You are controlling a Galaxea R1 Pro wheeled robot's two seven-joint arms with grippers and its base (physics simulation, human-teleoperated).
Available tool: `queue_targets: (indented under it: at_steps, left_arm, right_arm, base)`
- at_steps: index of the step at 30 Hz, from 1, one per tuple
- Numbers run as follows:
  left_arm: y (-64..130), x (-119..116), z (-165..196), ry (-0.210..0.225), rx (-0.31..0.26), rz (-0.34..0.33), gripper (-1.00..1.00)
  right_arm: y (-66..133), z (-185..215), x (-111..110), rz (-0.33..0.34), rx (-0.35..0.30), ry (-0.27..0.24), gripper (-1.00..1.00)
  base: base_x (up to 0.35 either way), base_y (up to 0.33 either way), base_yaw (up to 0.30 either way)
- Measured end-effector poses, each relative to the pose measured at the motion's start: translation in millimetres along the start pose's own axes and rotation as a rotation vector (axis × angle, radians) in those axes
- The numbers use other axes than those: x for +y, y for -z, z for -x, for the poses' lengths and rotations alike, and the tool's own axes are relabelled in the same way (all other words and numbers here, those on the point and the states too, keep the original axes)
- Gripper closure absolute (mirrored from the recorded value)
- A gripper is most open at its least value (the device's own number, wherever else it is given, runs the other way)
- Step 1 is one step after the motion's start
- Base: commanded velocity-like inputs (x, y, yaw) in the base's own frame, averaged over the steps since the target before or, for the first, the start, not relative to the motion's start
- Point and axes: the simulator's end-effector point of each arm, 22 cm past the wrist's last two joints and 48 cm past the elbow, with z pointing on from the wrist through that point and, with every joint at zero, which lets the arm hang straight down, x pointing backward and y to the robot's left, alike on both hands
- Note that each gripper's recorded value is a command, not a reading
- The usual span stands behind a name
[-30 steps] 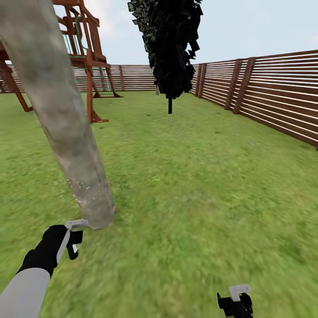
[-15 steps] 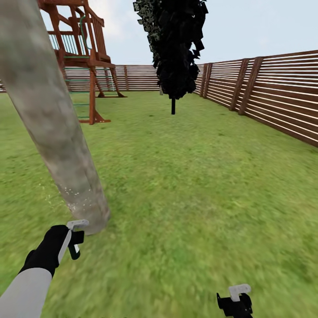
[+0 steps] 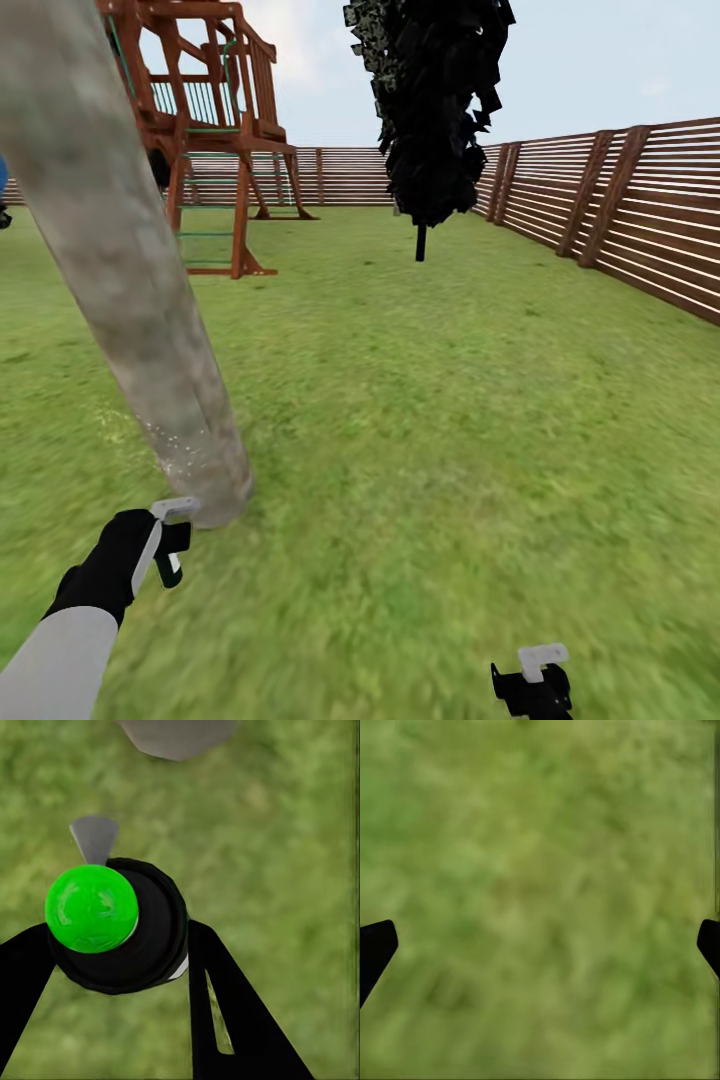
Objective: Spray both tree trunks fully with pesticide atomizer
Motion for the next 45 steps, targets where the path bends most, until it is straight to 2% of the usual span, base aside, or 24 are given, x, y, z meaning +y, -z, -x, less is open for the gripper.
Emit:
queue_targets:
  at_steps: [6,12,15,17,18,20,23,25,27,29,30,32,34,37,45]
  left_arm:
    - [0.0,-7,-1,-0.003,0.001,-0.007,1.00]
    - [0.1,-9,-1,-0.002,0.001,-0.011,1.00]
    - [1.2,-28,-2,0.004,0.001,-0.044,1.00]
    - [5.1,-52,3,0.005,-0.010,-0.078,1.00]
    - [6.3,-55,6,0.001,-0.014,-0.080,1.00]
    - [18.6,-76,38,0.008,-0.059,-0.113,1.00]
    - [56.4,-90,129,0.023,-0.173,-0.139,1.00]
    - [58.9,-76,132,0.024,-0.154,-0.116,1.00]
    - [57.8,-26,133,0.036,-0.125,-0.049,1.00]
    - [59.2,18,137,0.050,-0.125,0.009,1.00]
    - [59.5,23,138,0.051,-0.126,0.017,1.00]
    - [60.8,23,141,0.057,-0.130,0.012,1.00]
    - [72.4,18,162,0.066,-0.155,0.000,1.00]
    - [81.2,22,167,0.063,-0.118,0.011,1.00]
    - [77.0,16,158,0.053,-0.102,0.007,1.00]
  right_arm:
    - [0.0,0,0,0.000,0.000,0.000,-1.00]
    - [0.0,0,0,0.000,0.000,0.000,-1.00]
    - [0.0,0,0,0.000,0.000,-0.001,-1.00]
    - [-0.1,0,-1,-0.002,-0.001,-0.001,-1.00]
    - [-0.1,0,-1,-0.002,-0.001,0.000,-1.00]
    - [0.0,0,-1,-0.002,0.000,0.000,-1.00]
    - [-0.2,0,-4,-0.006,-0.001,0.001,-1.00]
    - [-0.3,0,-4,-0.007,-0.001,0.001,-1.00]
    - [-0.5,1,-5,-0.007,-0.002,0.002,-1.00]
    - [-0.5,1,-4,-0.006,-0.002,0.002,-1.00]
    - [-0.4,1,-4,-0.005,-0.002,0.001,-1.00]
    - [-0.4,1,-3,-0.005,-0.002,0.001,-1.00]
    - [-0.3,1,-3,-0.005,-0.002,0.001,-1.00]
    - [-0.4,1,-3,-0.005,-0.002,0.001,-1.00]
    - [-0.5,0,-7,-0.010,-0.002,0.004,-1.00]
  base:
    - [0.103,-0.257,0.020]
    - [-0.021,-0.270,0.247]
    - [-0.136,-0.153,0.276]
    - [-0.014,-0.015,0.276]
    - [-0.004,-0.004,0.256]
    - [-0.002,-0.002,0.108]
    - [0.000,0.000,0.011]
    - [0.000,0.000,0.001]
    - [0.000,0.000,0.000]
    - [0.000,0.000,0.031]
    - [0.000,0.000,0.161]
    - [0.000,0.000,0.243]
    - [0.000,0.000,0.269]
    - [0.000,-0.030,0.147]
    - [0.000,-0.262,0.003]
